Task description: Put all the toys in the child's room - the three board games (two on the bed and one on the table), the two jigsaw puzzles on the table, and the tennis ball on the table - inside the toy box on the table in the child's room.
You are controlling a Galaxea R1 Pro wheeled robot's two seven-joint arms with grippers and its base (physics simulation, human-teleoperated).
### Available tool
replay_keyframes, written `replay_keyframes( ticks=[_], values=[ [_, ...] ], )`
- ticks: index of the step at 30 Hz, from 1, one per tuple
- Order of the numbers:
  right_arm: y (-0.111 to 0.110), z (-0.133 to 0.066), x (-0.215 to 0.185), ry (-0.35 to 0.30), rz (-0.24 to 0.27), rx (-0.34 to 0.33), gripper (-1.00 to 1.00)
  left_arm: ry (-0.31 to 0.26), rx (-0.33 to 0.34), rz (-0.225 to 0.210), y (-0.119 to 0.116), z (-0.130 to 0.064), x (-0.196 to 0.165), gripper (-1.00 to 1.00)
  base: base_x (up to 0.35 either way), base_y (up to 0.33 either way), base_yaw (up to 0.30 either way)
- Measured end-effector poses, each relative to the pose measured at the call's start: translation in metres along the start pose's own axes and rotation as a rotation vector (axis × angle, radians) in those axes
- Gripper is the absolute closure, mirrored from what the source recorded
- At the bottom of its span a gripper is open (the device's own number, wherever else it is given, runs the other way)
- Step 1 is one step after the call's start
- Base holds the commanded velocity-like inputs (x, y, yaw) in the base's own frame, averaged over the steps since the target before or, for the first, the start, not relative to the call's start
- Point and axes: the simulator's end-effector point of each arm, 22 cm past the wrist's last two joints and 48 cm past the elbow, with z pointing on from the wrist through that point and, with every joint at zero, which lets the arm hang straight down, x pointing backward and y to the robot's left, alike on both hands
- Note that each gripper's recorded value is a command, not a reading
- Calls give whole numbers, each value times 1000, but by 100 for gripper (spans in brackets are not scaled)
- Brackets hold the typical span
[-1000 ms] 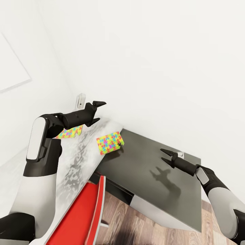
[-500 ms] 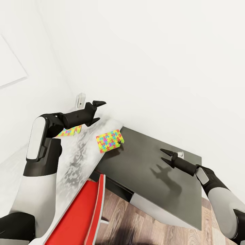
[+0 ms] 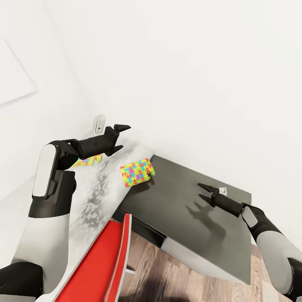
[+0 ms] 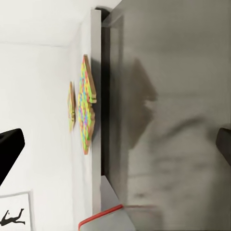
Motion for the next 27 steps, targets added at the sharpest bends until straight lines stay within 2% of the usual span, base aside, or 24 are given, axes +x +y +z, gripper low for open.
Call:
replay_keyframes(
  ticks=[27],
  values=[
    [2, -2, -3, -3, -6, 6, -100, -2, 5, 4, -5, -2, 0, -100, 0, 0, 259]
  ],
)
